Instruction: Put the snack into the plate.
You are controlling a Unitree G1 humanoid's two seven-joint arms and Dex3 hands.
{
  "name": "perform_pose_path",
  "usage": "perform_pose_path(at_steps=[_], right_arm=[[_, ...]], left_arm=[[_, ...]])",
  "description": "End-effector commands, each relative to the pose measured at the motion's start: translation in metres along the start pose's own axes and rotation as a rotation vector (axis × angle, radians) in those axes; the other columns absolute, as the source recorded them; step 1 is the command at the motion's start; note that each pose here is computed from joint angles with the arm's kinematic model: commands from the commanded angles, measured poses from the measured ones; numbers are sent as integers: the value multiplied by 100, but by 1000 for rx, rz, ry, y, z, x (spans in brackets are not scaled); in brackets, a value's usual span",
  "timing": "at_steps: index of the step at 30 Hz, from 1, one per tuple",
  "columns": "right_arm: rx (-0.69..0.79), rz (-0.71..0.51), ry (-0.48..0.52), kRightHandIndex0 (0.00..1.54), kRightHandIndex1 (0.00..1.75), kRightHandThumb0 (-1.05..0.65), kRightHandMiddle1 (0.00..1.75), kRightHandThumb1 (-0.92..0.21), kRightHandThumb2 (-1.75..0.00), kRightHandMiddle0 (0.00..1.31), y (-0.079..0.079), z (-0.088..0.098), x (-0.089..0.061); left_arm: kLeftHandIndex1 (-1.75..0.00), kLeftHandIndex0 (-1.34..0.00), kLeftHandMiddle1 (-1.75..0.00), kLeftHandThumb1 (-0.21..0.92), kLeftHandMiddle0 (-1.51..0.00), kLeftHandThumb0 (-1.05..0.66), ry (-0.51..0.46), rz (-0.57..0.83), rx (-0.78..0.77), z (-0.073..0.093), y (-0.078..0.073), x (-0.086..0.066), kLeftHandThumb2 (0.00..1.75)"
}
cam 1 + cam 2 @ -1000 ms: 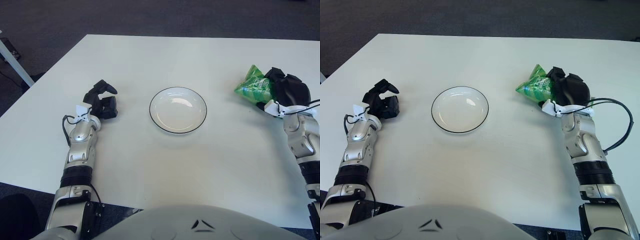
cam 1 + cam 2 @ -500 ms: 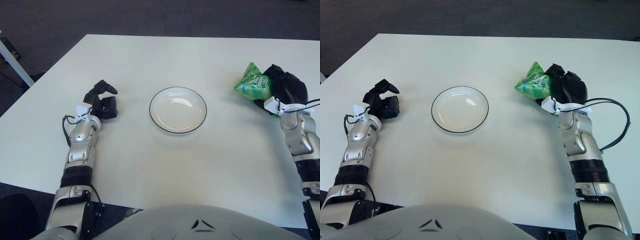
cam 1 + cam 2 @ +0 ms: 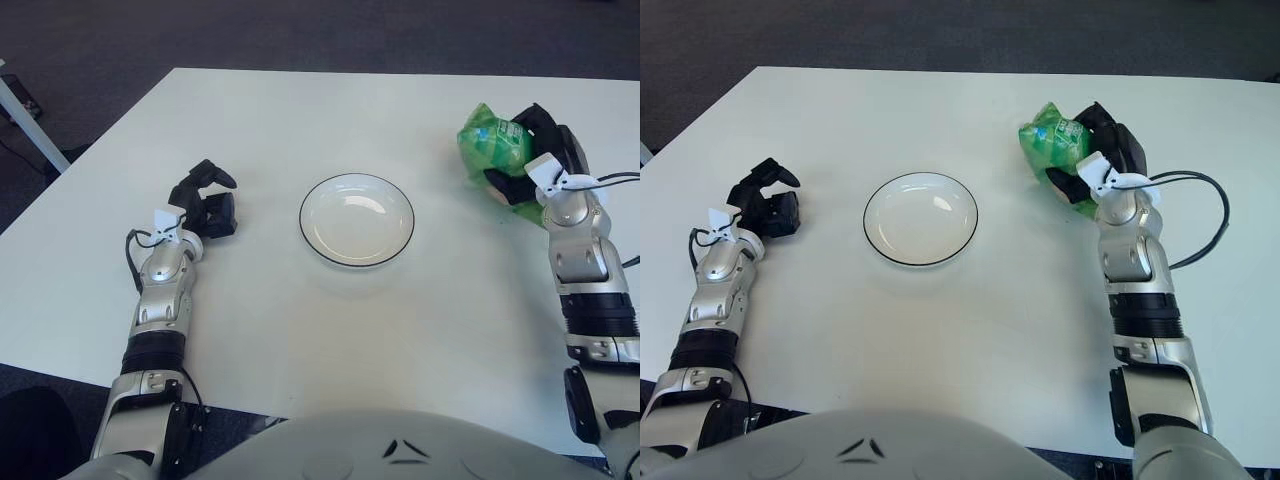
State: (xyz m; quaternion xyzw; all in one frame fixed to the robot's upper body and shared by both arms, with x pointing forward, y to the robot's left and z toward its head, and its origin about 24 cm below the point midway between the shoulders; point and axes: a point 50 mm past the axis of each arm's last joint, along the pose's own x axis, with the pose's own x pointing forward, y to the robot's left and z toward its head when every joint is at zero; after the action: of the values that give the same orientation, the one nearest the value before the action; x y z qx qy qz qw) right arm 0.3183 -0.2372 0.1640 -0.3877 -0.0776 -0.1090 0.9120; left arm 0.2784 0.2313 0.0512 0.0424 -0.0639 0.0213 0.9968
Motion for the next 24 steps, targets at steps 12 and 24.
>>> perform_pose_path(at_steps=[12,24], right_arm=[[180,46,-135,97,144,0,175,0,-158,63,-3,50,11],[-6,4,-416,92,161,0,175,3,-167,65,19,89,12]], left_arm=[[-175,-59,-175,35,-131,-47,159,29,-88,-42,-20,-33,128],[-175,-60,-175,33,-130,-47,151,20,-91,-41,-26,-34,130]])
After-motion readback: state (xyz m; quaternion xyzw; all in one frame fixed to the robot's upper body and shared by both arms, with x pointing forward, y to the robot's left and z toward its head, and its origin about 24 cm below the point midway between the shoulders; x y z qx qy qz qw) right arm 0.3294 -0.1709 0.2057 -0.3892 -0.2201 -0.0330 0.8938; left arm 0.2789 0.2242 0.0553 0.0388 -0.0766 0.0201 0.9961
